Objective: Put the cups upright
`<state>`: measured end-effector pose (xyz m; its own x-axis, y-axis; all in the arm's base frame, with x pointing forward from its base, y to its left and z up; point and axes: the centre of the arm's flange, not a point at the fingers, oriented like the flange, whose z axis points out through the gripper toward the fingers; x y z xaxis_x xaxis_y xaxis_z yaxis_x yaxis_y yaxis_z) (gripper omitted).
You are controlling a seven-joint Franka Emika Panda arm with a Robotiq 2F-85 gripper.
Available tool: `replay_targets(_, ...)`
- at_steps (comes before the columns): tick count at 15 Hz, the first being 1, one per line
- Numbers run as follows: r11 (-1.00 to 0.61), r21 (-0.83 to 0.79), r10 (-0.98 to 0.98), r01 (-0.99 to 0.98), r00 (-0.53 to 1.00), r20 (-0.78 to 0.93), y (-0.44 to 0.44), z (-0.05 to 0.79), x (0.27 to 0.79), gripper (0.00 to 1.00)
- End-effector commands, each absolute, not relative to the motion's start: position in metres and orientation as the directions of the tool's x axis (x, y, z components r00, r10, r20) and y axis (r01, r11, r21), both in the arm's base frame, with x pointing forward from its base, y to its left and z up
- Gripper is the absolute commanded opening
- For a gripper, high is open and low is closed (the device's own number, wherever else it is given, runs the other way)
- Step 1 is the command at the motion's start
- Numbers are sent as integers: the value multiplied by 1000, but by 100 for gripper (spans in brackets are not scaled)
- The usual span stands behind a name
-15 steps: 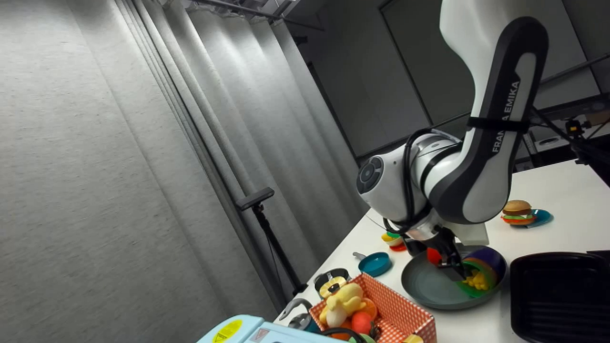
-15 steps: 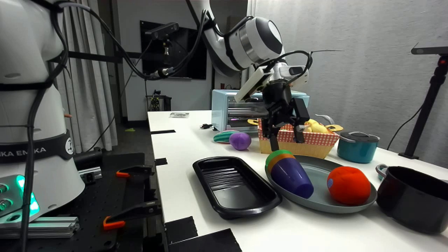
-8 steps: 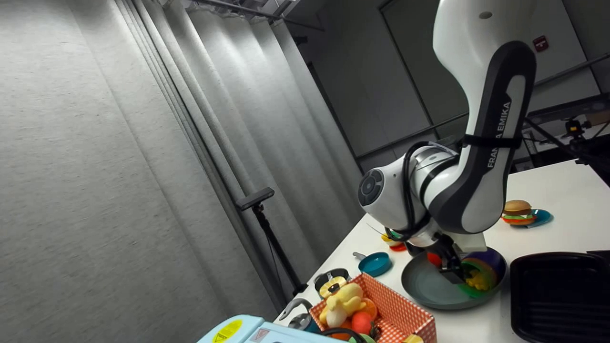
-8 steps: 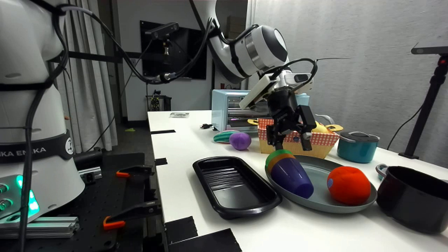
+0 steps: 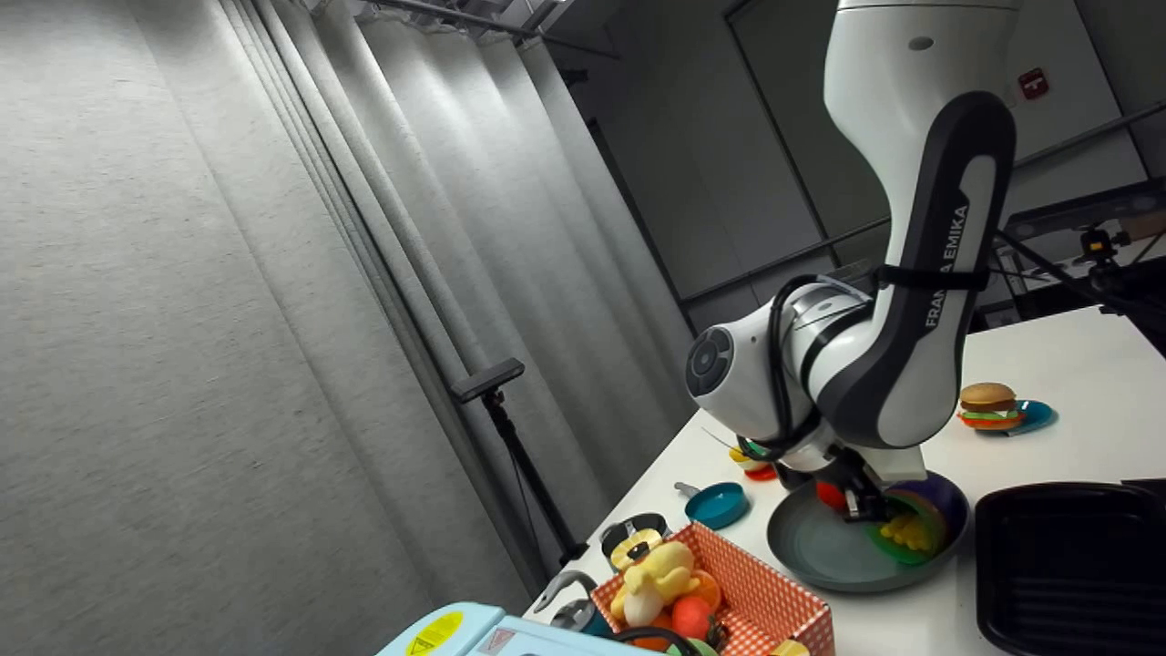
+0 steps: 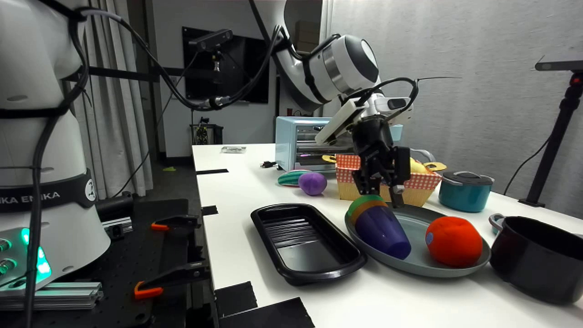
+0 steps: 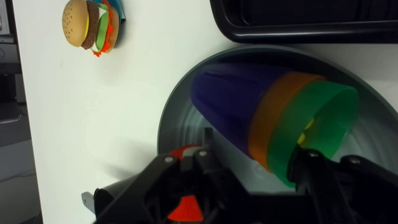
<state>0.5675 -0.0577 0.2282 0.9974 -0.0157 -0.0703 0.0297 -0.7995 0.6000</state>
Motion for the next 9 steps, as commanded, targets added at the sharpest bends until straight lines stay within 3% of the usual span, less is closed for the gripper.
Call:
replay_targets(1, -777, 630, -13, 15, 999, -39, -56, 228, 574, 23)
replay_targets(4, -772, 636, -12, 8, 1000, -28, -57, 234, 576, 2)
replay_targets(9, -771, 636, -29, -28, 1000, 9, -58, 251, 581, 4)
